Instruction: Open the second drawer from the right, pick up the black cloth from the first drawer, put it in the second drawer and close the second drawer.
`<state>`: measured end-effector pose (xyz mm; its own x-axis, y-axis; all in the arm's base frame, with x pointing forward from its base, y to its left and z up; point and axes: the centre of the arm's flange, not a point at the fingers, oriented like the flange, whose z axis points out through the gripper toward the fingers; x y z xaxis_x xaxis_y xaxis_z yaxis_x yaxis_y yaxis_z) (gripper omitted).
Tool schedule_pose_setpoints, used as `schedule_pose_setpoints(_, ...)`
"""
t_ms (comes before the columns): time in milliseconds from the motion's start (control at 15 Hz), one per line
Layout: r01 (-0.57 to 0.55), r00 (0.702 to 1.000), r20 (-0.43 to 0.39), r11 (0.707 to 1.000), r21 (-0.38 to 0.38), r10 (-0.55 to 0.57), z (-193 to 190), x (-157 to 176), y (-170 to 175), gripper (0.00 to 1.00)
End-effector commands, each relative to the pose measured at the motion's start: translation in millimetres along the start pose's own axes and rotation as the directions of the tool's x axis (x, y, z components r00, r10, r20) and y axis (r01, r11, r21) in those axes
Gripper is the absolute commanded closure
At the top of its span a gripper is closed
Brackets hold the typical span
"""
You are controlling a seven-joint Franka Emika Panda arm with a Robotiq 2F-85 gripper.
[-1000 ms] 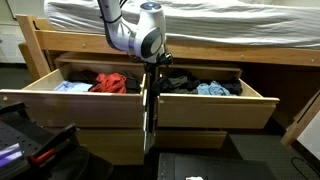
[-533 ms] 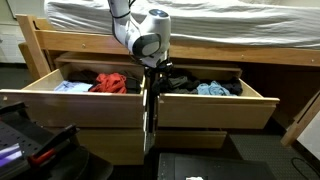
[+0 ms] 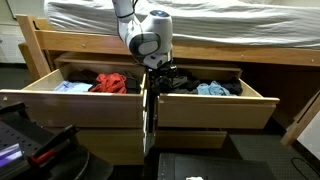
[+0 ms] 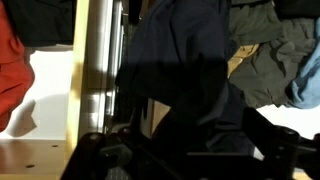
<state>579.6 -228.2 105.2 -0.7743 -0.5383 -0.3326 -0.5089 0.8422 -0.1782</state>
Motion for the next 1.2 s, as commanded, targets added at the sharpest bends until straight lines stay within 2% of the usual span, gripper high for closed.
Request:
schedule_pose_setpoints(0, -0.012, 0.995, -0.096, 1.0, 0.019, 0.013, -6, 2, -1, 0.26)
schedule_pose_setpoints(400, 0.032, 0.993, -0.113, 0.999, -0.035, -0.036, -9, 14, -2, 0.69)
schedule_pose_setpoints(600, 0.047, 0.992, -0.115, 0.999, -0.016, -0.049, -11, 20, -5, 0.9)
schedule_pose_setpoints(667, 0.064, 0.991, -0.116, 0.998, 0.017, -0.062, -13, 17, -6, 0.97)
schedule_pose_setpoints(733, 0.092, 0.99, -0.109, 0.994, 0.054, -0.086, -14, 14, -7, 1.0)
schedule_pose_setpoints(867, 0.12, 0.99, -0.094, 0.982, 0.147, -0.107, -19, 5, -10, 1.0)
schedule_pose_setpoints(1133, 0.181, 0.984, -0.061, 0.928, 0.327, -0.17, -29, -15, -18, 0.98)
